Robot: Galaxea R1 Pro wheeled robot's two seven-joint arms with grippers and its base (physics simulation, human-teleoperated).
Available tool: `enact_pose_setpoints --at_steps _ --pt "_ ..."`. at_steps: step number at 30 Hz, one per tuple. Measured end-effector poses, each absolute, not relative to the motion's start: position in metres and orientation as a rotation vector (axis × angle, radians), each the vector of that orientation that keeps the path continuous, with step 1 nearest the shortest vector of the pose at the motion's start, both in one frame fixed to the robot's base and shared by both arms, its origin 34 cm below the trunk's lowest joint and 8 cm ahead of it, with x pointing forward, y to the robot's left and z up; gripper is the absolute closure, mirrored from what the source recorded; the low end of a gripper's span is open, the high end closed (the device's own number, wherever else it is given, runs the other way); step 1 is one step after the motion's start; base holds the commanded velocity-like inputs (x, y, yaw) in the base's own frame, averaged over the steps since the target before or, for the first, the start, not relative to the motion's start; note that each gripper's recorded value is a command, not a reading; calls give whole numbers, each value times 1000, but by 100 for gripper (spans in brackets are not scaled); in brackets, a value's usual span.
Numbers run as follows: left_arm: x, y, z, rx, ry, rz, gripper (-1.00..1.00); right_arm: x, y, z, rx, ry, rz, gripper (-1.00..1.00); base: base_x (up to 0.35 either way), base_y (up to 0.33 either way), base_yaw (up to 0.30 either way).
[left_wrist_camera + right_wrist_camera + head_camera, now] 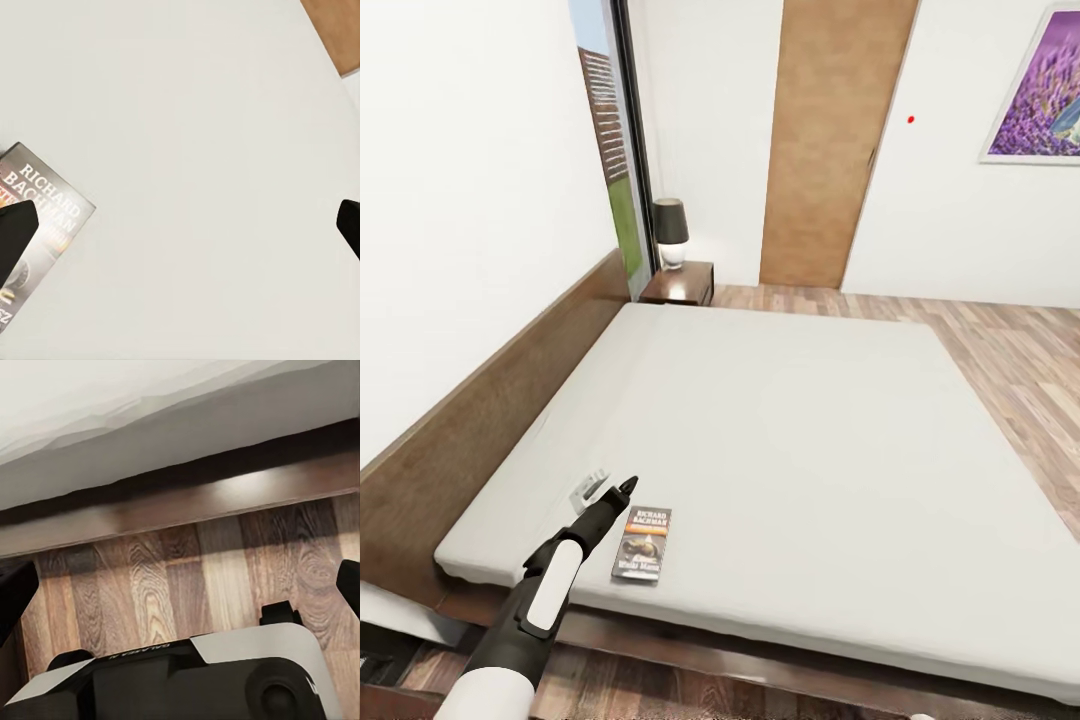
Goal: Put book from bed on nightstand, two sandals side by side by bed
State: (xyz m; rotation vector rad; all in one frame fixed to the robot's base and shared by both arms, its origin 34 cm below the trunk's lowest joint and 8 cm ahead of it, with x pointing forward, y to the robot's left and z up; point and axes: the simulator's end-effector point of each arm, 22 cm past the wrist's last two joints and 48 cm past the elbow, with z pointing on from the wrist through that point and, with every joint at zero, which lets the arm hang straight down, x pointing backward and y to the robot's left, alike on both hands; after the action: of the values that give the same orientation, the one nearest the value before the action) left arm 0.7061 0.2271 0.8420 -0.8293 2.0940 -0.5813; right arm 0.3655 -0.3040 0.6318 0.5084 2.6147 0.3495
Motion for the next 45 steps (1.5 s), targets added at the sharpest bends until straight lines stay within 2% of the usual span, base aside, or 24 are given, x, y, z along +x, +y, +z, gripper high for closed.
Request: enact_pose_setpoints --at_steps 8,23,45 --pt "704 230 835 -841 2101 -574 -100 361 -304 629 512 2627 347 -100 0 0 0" --pt "697 288 820 -975 2054 -494 -100 352 -304 623 519 2649 343 -100 0 0 0" --pt "690 291 800 -990 2085 -474 -100 339 -304 615 529 2682 338 -100 0 0 0"
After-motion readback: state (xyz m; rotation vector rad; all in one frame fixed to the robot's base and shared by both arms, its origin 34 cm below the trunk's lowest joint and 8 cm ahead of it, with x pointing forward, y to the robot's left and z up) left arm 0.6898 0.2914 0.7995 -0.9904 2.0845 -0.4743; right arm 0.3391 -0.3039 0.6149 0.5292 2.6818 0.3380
